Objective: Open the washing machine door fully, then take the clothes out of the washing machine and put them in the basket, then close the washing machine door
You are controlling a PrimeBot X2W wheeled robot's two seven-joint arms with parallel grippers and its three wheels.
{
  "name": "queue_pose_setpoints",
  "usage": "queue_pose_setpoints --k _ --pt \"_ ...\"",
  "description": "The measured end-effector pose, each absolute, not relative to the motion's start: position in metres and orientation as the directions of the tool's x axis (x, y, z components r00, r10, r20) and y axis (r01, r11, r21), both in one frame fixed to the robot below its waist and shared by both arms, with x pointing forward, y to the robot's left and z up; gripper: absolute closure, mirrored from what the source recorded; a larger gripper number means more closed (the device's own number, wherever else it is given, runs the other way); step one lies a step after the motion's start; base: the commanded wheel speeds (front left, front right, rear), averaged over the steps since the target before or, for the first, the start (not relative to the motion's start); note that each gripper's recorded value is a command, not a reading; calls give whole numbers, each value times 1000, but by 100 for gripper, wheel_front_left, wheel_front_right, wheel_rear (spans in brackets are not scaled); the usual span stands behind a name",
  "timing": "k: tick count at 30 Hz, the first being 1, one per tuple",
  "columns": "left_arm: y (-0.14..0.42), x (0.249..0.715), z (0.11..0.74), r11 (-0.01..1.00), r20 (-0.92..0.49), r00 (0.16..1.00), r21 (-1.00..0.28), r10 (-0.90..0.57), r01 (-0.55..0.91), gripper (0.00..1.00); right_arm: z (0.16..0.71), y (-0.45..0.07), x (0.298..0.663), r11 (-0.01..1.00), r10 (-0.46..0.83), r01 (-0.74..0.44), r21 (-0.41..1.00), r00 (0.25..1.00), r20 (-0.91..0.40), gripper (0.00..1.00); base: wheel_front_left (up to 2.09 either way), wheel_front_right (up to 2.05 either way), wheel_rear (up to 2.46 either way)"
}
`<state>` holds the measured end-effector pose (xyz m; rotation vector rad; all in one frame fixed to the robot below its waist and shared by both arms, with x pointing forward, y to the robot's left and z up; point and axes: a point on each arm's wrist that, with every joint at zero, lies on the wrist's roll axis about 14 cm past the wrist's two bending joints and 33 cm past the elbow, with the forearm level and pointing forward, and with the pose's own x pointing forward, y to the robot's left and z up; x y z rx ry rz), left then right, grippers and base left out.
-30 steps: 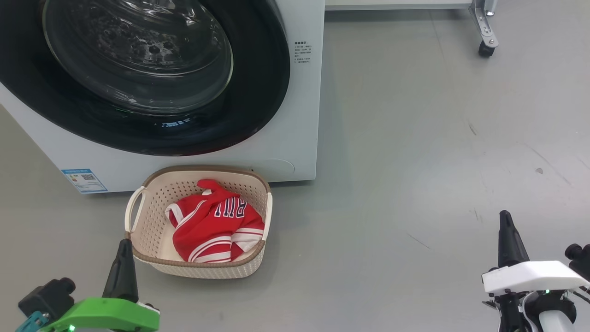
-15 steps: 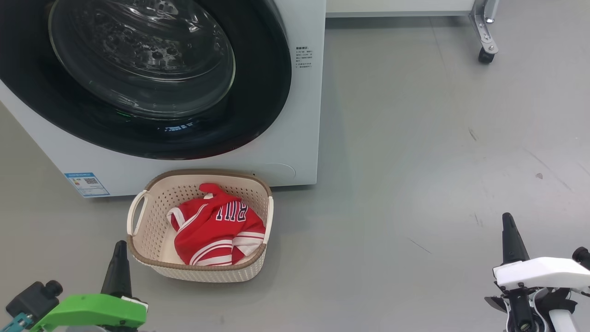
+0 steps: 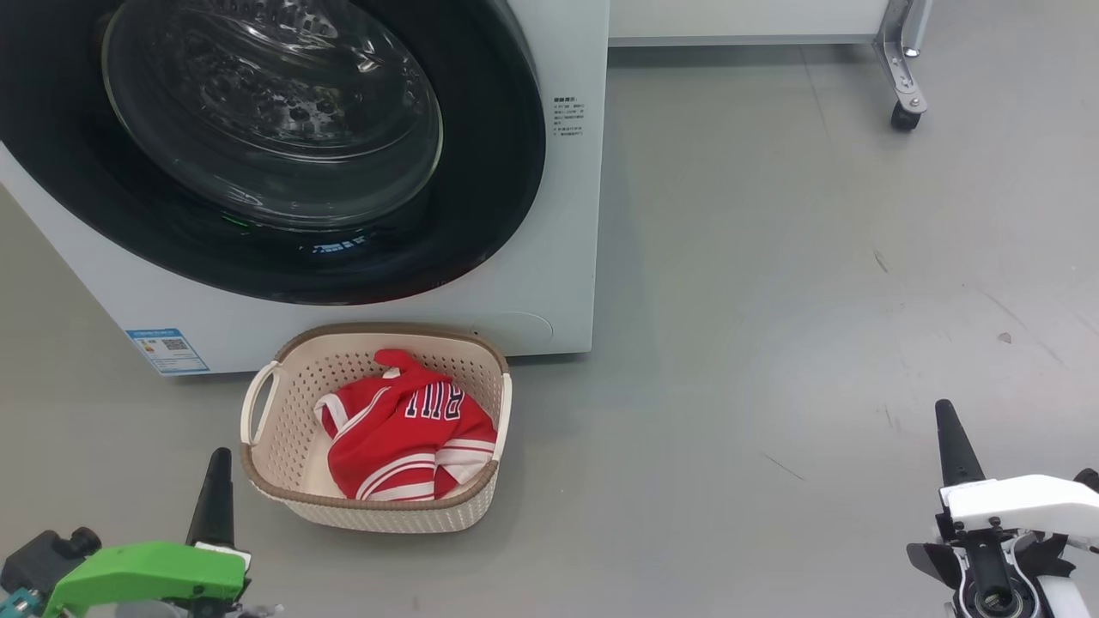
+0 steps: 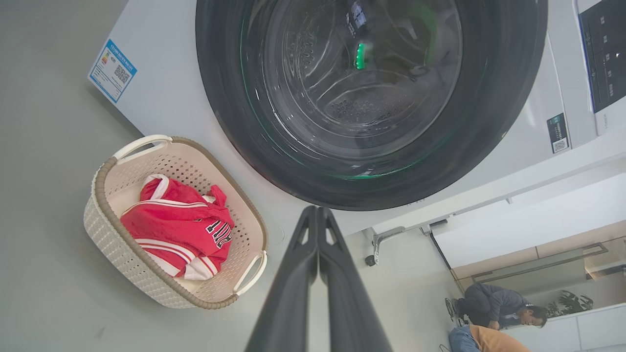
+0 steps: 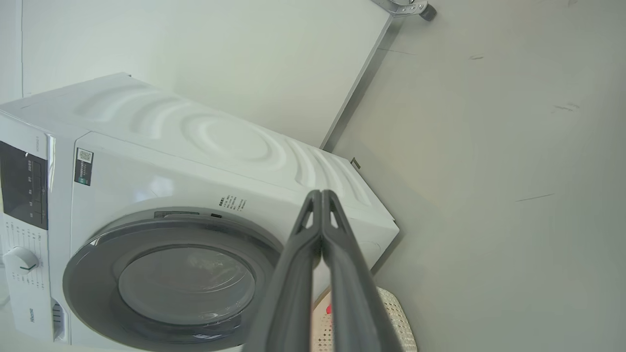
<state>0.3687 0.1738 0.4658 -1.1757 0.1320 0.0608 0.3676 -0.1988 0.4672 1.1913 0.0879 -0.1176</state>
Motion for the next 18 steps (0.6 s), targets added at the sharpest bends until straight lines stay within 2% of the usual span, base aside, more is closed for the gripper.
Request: queue_pose_setpoints --k 18 --pt "179 370 470 127 -123 992 -985 -31 -118 100 471 -201 370 113 -33 123 986 992 -120 100 0 0 0"
